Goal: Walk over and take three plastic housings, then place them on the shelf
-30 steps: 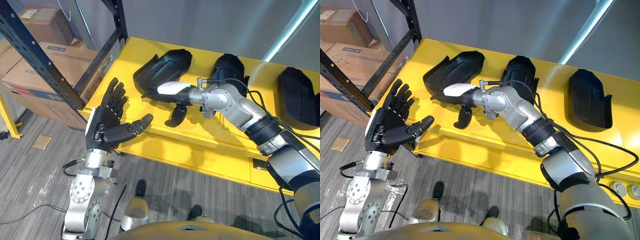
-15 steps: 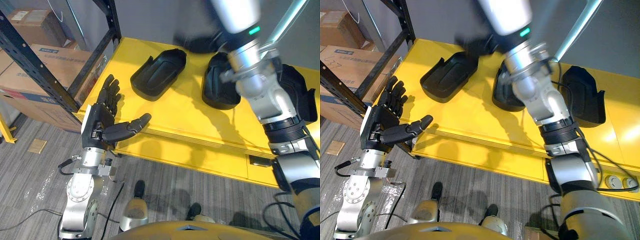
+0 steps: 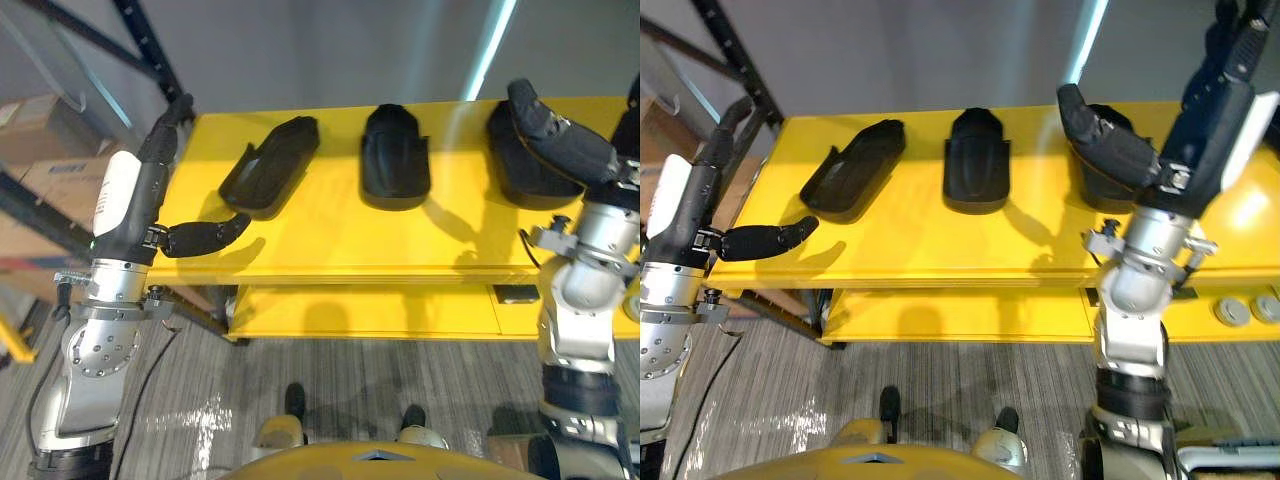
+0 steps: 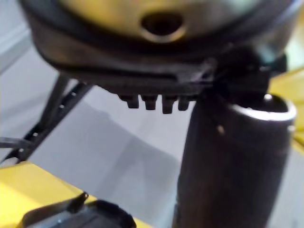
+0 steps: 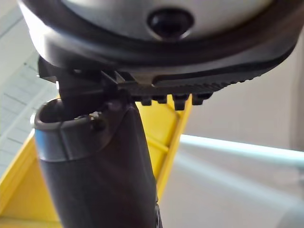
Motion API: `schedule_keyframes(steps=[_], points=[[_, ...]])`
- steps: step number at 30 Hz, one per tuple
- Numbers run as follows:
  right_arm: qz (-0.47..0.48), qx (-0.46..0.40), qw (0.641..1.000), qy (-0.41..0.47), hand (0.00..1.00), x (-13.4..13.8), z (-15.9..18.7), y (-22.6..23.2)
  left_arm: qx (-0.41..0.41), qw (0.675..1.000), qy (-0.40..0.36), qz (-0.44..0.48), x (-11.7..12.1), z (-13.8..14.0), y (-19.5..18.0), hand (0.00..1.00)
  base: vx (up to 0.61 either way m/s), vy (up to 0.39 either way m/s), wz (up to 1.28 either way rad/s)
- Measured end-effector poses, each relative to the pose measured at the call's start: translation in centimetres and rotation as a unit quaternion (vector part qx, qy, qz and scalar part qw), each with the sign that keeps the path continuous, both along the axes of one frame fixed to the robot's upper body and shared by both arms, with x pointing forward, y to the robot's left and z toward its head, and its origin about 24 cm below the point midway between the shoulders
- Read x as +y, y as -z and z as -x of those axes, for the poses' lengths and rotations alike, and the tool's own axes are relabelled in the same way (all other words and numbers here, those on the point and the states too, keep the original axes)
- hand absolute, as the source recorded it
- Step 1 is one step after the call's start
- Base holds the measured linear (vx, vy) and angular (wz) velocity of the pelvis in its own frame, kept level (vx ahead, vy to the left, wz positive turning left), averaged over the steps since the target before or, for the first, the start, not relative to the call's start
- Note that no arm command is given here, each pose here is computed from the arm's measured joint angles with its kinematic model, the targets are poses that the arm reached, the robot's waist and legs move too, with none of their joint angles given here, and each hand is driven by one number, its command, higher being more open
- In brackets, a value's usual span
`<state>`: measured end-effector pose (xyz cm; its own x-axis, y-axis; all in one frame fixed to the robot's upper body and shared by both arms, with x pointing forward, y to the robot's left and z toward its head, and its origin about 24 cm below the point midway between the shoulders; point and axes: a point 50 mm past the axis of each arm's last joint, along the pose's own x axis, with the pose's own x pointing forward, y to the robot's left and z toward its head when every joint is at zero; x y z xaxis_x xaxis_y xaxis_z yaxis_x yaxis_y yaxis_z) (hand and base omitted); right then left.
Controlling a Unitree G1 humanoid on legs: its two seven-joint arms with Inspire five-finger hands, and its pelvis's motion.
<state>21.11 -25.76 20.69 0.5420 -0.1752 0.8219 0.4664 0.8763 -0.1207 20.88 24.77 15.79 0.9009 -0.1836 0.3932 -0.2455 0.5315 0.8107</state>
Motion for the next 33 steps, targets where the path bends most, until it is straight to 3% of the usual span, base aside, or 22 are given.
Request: schedule_keyframes(steps=[7,12,16,24,33], points=[[0.053,0.090,0.995,0.003,1.00,-2.2,2.8,1.8,0.120,0.990,0.034,-0.070,1.2,-0.8,0.9,1.00,0.02,0.000,-0.33],[0.073,0.122,0.990,-0.019,1.00,-1.9,2.5,2.2,0.206,0.978,0.030,-0.023,2.0,-1.6,2.5,1.00,0.01,-0.001,-0.02],[0.070,0.131,0.989,-0.023,1.00,-1.7,2.3,2.4,0.265,0.964,-0.015,0.017,3.8,-1.8,4.4,1.00,0.00,0.000,0.00],[0.102,0.141,0.983,-0.057,1.00,-1.4,2.0,1.9,0.282,0.958,-0.032,0.027,4.7,-1.6,4.9,1.00,0.00,-0.003,0.04],[0.109,0.143,0.972,-0.152,1.00,1.2,0.6,2.1,0.298,0.953,-0.034,0.035,4.9,-1.5,5.6,1.00,0.01,0.000,0.12]])
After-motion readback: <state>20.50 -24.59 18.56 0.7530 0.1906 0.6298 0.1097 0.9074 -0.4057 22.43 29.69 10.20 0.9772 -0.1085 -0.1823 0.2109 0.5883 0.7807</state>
